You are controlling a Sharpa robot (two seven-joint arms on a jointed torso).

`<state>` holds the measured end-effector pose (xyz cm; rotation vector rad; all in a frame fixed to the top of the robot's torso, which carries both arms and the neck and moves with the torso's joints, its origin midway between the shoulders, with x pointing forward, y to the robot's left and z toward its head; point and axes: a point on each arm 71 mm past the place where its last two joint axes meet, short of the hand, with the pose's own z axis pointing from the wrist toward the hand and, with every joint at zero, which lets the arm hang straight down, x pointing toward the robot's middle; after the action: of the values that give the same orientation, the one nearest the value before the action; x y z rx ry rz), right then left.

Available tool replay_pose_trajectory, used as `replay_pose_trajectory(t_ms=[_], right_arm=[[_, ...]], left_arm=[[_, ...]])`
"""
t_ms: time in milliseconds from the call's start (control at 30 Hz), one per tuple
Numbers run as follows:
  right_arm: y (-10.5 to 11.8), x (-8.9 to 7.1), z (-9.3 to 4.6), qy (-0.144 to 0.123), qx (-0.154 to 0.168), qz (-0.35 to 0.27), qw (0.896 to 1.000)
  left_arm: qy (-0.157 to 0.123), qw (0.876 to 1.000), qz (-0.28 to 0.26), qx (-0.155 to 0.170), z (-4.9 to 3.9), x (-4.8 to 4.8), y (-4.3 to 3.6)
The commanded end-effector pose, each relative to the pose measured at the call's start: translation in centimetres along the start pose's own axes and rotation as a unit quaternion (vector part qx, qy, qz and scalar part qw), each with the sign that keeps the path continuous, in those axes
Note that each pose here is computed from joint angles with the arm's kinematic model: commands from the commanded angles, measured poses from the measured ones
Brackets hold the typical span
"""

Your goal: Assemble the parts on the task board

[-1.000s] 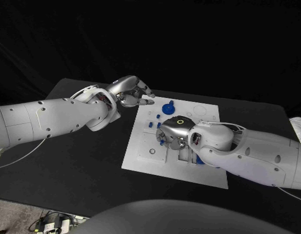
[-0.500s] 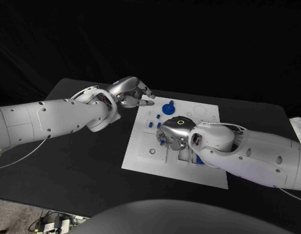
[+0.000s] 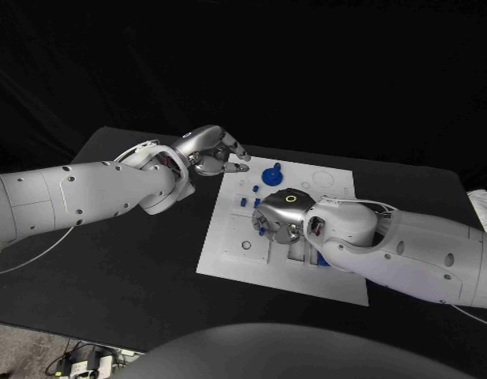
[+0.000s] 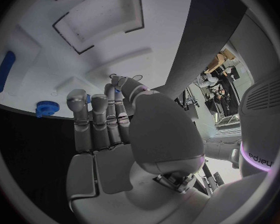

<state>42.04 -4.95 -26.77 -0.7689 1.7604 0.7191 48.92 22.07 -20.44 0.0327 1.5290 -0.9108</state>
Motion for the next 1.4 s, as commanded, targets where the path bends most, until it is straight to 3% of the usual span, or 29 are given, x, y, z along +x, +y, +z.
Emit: replay_pose_trajectory(t_ms=[33,1400], right_arm=[[-0.01,0.23,0.03,0.011,0.004,-0.021,1.0],[0.37,0.68,0.18,0.015,0.0,-0.018,1.0]], left_arm=[[0.007,1.0,-0.004,0.001,0.05,0.21,-0.17],[0.01,1.0,-0.005,-0.005,0.06,0.27,0.03]])
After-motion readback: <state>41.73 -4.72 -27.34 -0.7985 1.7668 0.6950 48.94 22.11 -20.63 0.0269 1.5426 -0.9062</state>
